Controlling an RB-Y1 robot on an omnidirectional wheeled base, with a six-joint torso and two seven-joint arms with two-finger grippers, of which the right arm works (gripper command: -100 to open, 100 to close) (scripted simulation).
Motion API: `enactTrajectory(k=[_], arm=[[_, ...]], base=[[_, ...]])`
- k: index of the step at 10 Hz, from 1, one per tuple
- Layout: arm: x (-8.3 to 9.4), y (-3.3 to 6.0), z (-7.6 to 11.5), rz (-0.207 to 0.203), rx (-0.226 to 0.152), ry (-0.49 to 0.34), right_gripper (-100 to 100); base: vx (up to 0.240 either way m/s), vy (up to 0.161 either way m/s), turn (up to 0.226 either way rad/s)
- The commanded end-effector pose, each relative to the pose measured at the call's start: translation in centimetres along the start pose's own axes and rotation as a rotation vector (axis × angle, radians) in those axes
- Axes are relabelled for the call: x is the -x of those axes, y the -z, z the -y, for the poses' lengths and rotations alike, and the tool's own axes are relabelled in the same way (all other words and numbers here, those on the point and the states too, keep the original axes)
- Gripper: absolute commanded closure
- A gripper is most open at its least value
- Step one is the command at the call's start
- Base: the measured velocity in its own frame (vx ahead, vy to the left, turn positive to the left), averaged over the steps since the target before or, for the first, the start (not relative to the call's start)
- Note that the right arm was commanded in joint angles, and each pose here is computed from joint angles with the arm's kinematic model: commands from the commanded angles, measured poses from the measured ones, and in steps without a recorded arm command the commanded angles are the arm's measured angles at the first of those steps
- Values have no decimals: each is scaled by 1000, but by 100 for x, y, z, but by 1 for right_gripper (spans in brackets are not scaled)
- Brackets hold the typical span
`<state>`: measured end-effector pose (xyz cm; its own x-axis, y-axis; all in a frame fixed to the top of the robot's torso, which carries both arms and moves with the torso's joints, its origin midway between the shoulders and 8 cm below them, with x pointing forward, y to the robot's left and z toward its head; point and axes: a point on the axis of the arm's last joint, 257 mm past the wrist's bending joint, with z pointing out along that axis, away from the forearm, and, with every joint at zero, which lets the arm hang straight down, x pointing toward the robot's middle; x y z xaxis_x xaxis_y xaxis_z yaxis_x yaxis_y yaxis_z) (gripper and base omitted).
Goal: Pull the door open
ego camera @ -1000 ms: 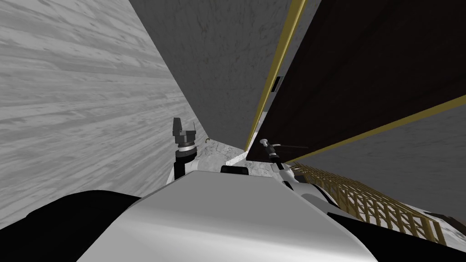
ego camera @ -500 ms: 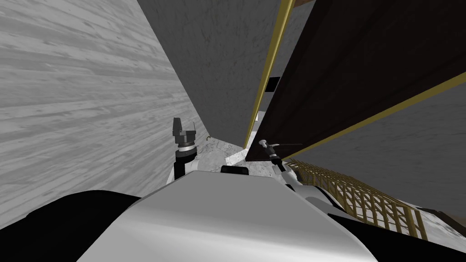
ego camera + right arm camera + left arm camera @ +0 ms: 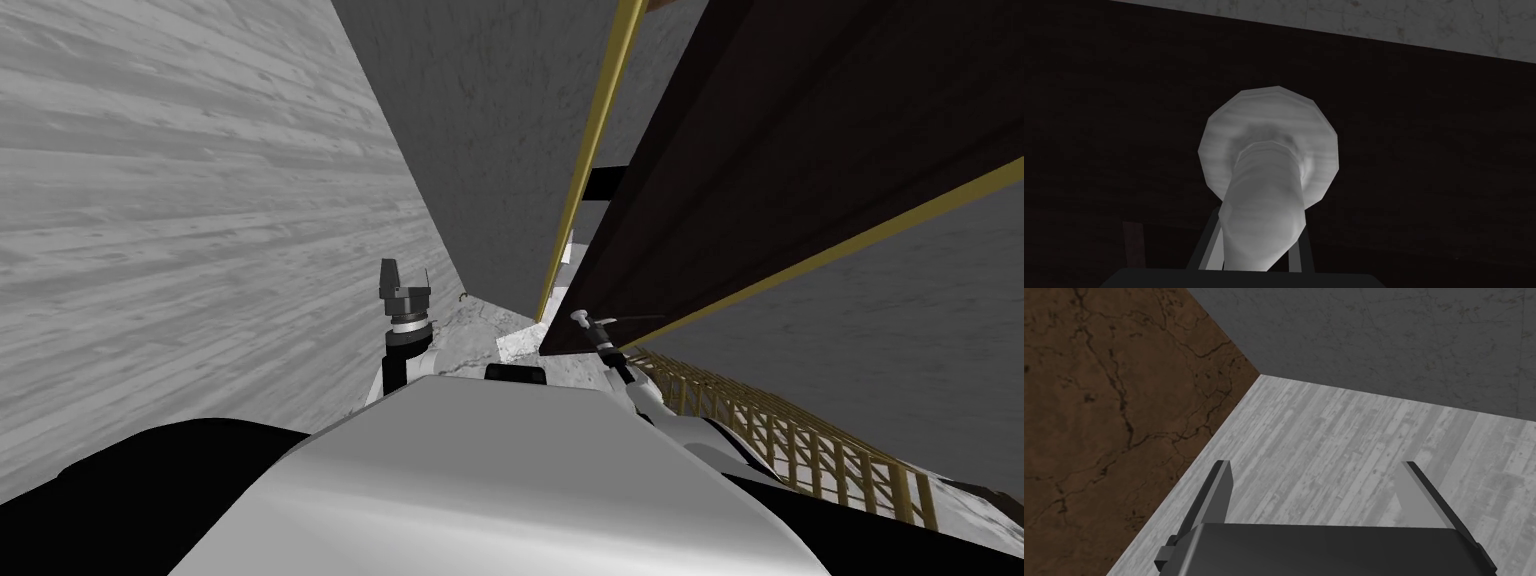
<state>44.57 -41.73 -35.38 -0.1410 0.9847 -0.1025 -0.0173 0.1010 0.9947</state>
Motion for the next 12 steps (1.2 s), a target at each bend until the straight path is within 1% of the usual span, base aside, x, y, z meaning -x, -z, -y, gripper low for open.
enactTrajectory(k=[1,2,3,4,5,7,8,9,10,11,12], arm=[[-3,38,19,-11,1,-1,100],[13,81,30,-15,-1,-1,100],[36,152,29,-24,0,-1,100],[47,187,28,-29,1,-1,100],[47,187,28,-29,1,-1,100],[83,311,23,-46,2,-1,100],[95,357,21,-52,3,-1,100],[62,309,29,-51,2,-4,100],[85,413,40,-57,2,-6,100],[95,438,41,-58,2,-6,100],[116,494,41,-59,3,-5,100]], base=[[-137,-66,59],[-91,-44,49],[-132,-75,153],[-142,-80,131],[-74,-47,36],[-111,-74,136],[-178,-96,146],[-78,-36,40],[-138,-83,247],[-193,-81,179],[-189,-106,152]])
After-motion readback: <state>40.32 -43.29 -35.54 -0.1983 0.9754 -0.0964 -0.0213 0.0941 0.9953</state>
